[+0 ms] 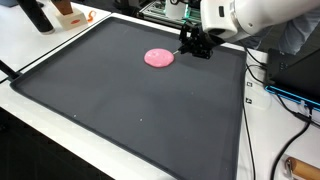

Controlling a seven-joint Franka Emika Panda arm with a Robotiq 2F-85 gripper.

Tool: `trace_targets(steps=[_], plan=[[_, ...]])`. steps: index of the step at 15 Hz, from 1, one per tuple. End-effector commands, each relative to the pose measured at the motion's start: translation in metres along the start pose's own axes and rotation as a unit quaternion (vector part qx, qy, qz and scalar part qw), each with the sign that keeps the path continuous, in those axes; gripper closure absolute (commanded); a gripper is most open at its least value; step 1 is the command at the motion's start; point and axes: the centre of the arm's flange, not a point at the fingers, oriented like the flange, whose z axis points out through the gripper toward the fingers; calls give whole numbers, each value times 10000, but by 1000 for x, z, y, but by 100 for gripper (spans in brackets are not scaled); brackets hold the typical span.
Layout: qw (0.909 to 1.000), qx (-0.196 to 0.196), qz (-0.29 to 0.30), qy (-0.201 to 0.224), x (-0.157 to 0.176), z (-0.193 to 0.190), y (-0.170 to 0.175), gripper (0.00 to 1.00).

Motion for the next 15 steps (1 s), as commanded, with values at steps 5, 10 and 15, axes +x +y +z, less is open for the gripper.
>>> trace_targets(steps=[5,10,15], plan=[[9971,548,-473,-252,-6,-10,33,97],[9886,1013,-1113,-48,-11,-23,66,97],[9755,1485,-1619,-100,-19,-34,105,97]])
